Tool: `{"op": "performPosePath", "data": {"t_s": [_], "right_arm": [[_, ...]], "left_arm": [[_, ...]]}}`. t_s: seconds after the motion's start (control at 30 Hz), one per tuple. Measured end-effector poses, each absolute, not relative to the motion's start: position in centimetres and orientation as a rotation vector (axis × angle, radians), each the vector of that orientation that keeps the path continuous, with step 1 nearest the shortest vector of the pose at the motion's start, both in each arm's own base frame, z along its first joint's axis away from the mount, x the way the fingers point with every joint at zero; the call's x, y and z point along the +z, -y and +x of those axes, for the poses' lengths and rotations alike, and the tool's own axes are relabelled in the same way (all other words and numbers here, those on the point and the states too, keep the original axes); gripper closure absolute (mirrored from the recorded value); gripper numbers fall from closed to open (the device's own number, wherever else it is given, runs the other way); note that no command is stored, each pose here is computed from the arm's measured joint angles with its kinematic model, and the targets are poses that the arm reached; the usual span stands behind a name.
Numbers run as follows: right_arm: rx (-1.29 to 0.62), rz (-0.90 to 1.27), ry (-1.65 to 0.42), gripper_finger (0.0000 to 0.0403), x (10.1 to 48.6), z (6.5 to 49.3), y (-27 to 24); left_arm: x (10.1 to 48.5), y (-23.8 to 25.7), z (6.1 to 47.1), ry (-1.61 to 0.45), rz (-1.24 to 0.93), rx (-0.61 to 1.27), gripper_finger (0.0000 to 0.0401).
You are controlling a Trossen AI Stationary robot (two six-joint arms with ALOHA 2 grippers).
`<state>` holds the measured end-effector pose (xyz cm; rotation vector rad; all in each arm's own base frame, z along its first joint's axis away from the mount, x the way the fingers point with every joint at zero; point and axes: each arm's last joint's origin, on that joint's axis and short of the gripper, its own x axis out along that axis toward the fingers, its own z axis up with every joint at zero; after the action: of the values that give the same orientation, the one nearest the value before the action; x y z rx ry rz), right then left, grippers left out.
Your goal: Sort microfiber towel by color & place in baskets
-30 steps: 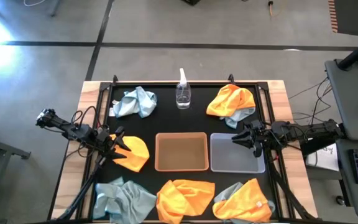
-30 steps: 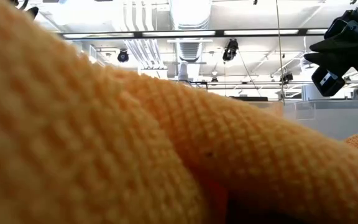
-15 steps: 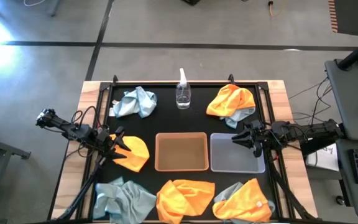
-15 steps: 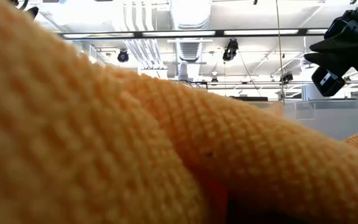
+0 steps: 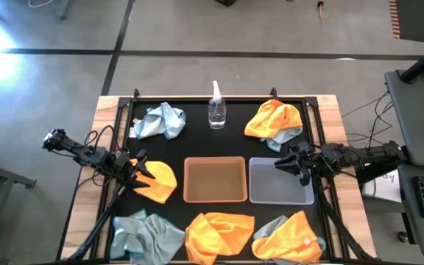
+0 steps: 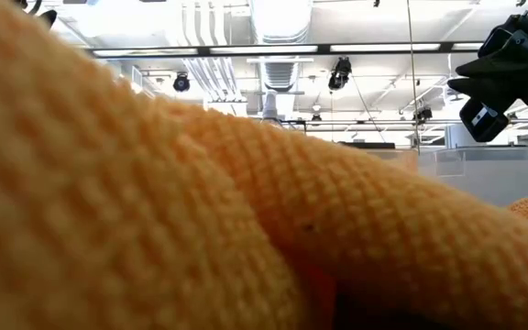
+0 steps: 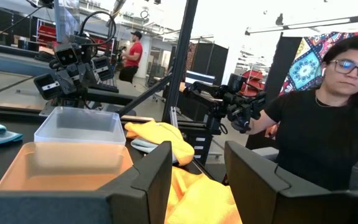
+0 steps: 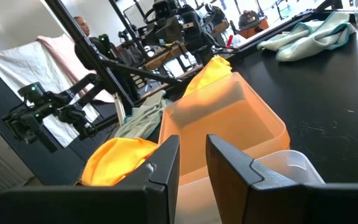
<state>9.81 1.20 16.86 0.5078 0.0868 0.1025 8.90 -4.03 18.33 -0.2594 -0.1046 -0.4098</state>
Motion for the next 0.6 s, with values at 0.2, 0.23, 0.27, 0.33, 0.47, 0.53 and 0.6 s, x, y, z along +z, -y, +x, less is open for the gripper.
{"op": "performPosePath", "data": {"t_s": [0.2, 0.23, 0.27, 0.33, 0.47, 0.53, 0.6], "right_arm": [[0.096, 0.444, -0.083, 0.033, 16.84, 9.82, -1.17], [0.096, 0.444, -0.083, 0.033, 16.84, 9.82, -1.17], [0.096, 0.443, -0.083, 0.033, 16.84, 9.82, -1.17], [0.092, 0.442, -0.082, 0.033, 16.84, 9.82, -1.16], [0.082, 0.443, -0.076, 0.033, 16.87, 9.82, -1.13], [0.081, 0.455, -0.07, 0.033, 16.93, 9.83, -1.12], [0.083, 0.463, -0.055, 0.033, 17.07, 9.84, -1.12]], "left_arm": [[18.33, 4.03, 8.9, 0.104, -0.259, -0.41, 0.0269], [18.33, 4.02, 8.9, 0.105, -0.26, -0.41, 0.0269], [18.33, 4.03, 8.9, 0.104, -0.26, -0.41, 0.0269], [18.33, 4.03, 8.9, 0.105, -0.26, -0.41, 0.0269], [18.33, 4.02, 8.9, 0.105, -0.259, -0.41, 0.0269], [18.34, 4.02, 8.9, 0.105, -0.26, -0.409, 0.0269], [18.34, 4.02, 8.9, 0.106, -0.26, -0.409, 0.0269]]}}
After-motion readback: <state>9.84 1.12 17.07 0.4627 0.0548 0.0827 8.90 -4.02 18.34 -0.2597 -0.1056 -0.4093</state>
